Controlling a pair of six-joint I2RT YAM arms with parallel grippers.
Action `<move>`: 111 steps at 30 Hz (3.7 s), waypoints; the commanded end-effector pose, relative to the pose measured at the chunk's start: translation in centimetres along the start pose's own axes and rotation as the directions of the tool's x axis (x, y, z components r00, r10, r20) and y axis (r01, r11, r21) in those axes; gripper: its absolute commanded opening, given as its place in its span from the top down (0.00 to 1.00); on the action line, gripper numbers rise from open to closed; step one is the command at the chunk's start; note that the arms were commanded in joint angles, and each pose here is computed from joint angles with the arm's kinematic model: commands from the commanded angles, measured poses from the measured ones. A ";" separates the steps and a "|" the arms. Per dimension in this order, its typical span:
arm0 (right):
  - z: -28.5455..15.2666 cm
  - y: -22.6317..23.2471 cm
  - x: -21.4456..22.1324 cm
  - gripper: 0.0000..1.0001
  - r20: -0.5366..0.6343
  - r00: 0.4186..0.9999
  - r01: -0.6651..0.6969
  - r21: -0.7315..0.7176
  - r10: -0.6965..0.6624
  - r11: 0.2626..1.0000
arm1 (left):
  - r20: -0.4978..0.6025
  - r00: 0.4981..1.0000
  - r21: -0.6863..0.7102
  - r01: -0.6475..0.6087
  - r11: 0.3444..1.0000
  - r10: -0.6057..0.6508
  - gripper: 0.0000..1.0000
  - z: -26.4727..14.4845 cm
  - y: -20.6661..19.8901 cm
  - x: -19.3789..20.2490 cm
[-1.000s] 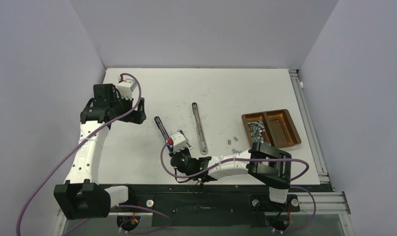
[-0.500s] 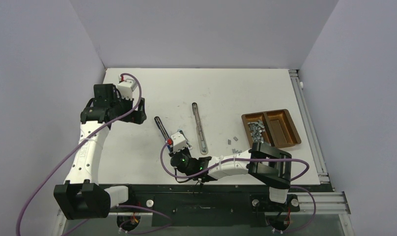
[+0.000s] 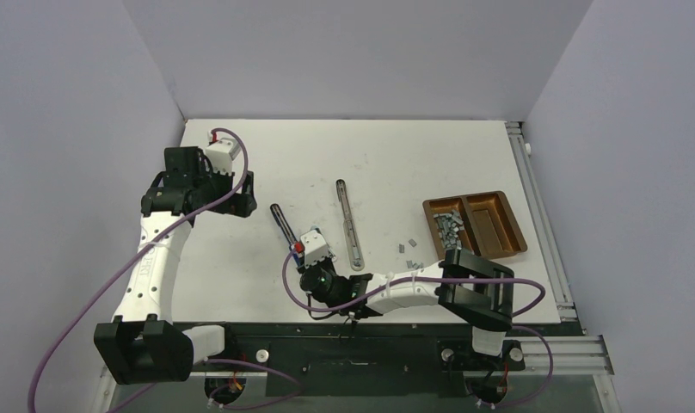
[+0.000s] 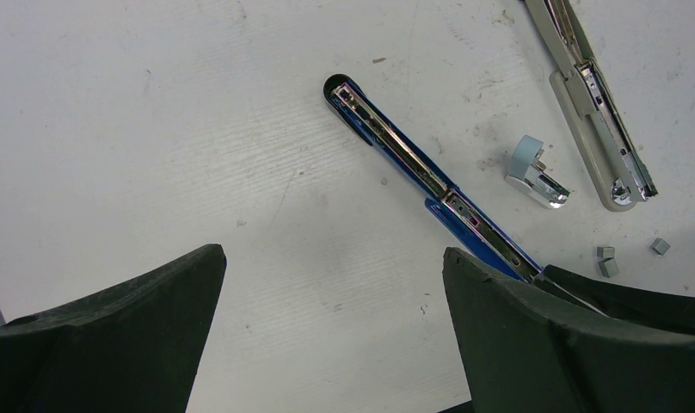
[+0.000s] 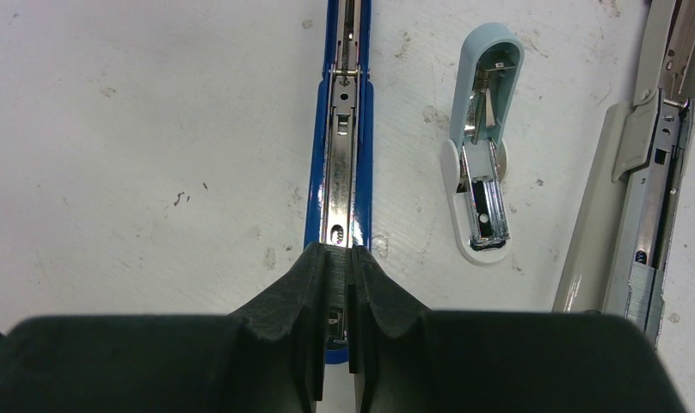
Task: Load the staples into the stapler
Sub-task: Install the staple into the stapler.
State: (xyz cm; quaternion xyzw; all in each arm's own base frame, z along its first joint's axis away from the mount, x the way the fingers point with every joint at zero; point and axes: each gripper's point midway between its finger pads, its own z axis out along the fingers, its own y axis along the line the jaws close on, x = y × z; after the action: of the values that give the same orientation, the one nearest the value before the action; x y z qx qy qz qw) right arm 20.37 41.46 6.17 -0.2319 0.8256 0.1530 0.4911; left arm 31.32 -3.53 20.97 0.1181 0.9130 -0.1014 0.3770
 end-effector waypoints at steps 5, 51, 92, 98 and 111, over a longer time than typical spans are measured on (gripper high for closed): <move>-0.6 -0.2 -2.9 0.91 0.068 0.997 -0.040 0.004 0.040 0.999 | 0.059 0.998 -0.001 -0.025 1.000 0.025 0.04 -1.2 -0.3 -1.8; 0.6 0.5 -0.6 0.91 0.006 0.999 -0.038 -0.025 0.038 0.999 | 0.070 0.997 -0.007 -0.033 0.999 0.033 0.04 -1.4 -0.3 -2.1; 1.0 -0.1 1.0 0.91 -0.015 1.000 -0.012 -0.004 0.012 1.000 | 0.075 0.997 -0.002 -0.029 1.000 0.030 0.04 -1.4 -0.4 -2.3; 1.0 -0.1 0.9 0.91 -0.014 1.000 -0.007 -0.008 0.007 1.000 | 0.077 0.997 0.002 -0.031 1.000 0.031 0.04 -1.5 -0.6 -2.5; 1.0 0.5 1.2 0.67 -0.032 0.999 0.008 -0.039 -0.009 0.999 | 0.077 0.996 -0.002 -0.035 0.999 0.035 0.04 -1.6 -0.5 -2.6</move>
State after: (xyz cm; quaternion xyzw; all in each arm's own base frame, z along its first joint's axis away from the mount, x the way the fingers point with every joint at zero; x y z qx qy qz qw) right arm 20.40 41.58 4.58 -0.2451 0.8314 0.1536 0.4744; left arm 31.36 -3.75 21.13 0.1217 0.9118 -0.1024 0.3786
